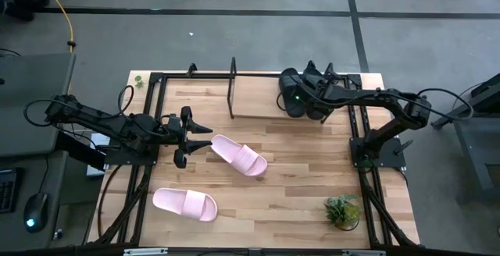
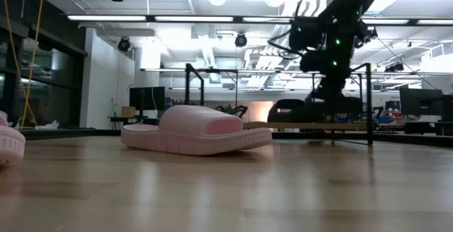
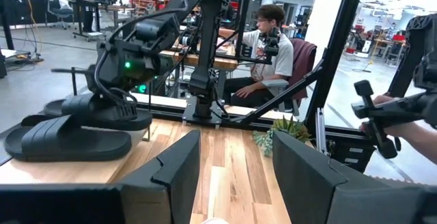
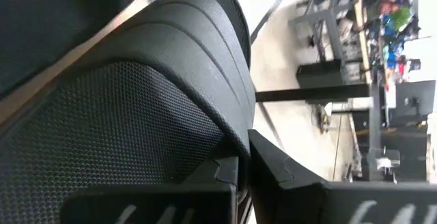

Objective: Pick and place slides into the shelf
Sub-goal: Put the black slides on the shelf

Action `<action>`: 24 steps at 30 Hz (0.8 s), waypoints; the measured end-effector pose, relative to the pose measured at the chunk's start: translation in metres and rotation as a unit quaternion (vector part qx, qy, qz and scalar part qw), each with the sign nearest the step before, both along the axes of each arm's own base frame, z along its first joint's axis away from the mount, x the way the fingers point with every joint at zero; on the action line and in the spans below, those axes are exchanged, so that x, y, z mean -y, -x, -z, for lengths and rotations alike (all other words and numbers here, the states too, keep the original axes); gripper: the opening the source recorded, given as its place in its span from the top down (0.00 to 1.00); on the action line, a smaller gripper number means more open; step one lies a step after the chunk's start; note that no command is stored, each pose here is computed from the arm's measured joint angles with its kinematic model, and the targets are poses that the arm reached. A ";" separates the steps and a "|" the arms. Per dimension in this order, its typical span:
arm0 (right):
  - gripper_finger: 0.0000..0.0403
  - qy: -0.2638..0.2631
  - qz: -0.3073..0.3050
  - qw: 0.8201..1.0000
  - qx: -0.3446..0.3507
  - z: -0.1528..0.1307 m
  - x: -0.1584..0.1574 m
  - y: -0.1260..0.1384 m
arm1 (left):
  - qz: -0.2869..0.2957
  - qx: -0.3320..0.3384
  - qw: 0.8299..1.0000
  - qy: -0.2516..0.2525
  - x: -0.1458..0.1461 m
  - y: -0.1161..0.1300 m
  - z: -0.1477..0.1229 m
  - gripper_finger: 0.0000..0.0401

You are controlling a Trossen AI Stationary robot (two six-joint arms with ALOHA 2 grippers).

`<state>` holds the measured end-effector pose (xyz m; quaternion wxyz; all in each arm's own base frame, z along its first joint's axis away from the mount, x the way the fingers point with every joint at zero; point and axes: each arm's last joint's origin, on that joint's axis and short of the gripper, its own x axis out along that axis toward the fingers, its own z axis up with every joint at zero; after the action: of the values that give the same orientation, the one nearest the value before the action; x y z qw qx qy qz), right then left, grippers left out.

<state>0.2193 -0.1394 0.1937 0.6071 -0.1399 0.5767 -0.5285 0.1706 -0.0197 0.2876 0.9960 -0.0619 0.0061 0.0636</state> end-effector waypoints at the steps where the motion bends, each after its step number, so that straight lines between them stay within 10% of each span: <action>1: 1.00 -0.006 0.004 1.000 0.002 0.002 0.000 0.002 | 0.000 0.000 1.000 0.000 0.000 0.000 0.000 0.58; 24: 1.00 -0.032 -0.005 0.999 0.010 0.019 -0.003 0.008 | -0.004 0.001 1.000 0.000 0.000 0.000 0.000 0.58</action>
<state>0.2117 -0.1364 0.1750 0.6197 -0.1179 0.5867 -0.5078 0.1706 -0.0195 0.2877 0.9958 -0.0616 0.0051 0.0679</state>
